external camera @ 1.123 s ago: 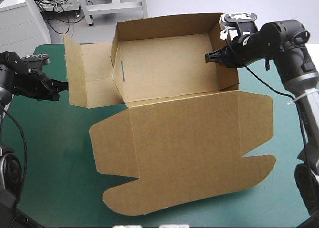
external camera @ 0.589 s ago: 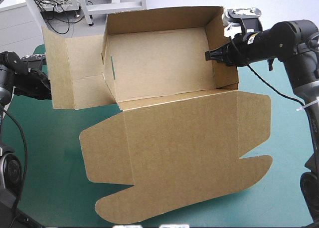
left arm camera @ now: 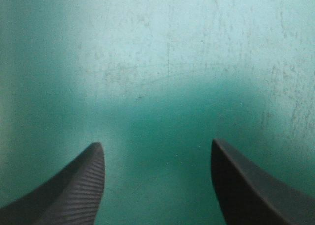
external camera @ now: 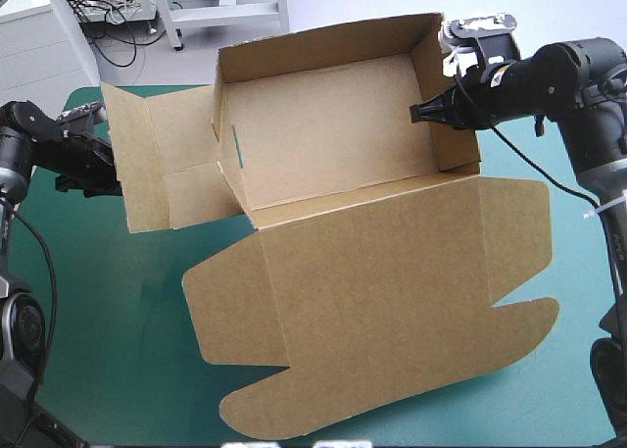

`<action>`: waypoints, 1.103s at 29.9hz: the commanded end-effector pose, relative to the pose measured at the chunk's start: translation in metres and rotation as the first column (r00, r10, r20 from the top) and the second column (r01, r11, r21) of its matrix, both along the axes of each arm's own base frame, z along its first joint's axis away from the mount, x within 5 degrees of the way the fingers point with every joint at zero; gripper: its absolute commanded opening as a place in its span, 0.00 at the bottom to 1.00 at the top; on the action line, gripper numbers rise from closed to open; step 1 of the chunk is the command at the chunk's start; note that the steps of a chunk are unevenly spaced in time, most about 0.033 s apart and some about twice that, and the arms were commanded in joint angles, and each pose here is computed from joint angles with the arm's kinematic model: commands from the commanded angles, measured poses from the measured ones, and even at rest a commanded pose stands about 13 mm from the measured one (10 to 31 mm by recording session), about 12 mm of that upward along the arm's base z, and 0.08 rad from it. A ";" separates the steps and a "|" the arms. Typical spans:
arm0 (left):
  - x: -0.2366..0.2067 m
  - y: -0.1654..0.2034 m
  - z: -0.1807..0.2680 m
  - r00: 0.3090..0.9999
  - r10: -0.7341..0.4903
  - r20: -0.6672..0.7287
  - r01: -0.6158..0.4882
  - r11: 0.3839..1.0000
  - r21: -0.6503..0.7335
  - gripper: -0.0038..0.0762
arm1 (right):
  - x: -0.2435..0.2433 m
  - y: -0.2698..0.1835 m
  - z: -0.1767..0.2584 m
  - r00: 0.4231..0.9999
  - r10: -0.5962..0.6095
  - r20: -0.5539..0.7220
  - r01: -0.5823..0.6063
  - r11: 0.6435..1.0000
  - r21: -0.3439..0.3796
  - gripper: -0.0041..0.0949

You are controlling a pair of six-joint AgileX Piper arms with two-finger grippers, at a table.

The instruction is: Fold the box

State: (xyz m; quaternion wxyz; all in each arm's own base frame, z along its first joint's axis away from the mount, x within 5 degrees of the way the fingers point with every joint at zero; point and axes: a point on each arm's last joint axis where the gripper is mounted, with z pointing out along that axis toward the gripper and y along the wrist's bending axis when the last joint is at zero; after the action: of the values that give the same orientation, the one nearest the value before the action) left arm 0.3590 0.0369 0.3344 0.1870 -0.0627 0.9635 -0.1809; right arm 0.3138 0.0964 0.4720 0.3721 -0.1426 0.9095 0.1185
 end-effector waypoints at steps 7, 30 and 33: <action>-0.003 -0.025 0.023 0.998 -0.046 0.045 0.056 0.970 -0.236 0.66 | -0.018 -0.006 0.023 0.998 -0.008 0.069 0.006 0.999 0.031 0.02; -0.015 -0.139 0.052 0.906 -0.340 0.254 0.424 0.739 -0.524 0.64 | 0.018 -0.030 -0.004 0.988 -0.156 0.001 0.156 0.987 -0.036 0.02; -0.017 -0.146 0.053 0.894 -0.357 0.272 0.449 0.717 -0.533 0.64 | 0.018 -0.033 -0.004 0.986 -0.169 0.009 0.169 0.984 -0.061 0.02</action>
State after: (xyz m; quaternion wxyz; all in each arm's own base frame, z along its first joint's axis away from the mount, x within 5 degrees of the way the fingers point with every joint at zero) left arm 0.3628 -0.0971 0.3550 0.1816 0.0664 0.8680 -0.4574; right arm 0.3482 0.0688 0.4443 0.3435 -0.0823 0.9339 0.0559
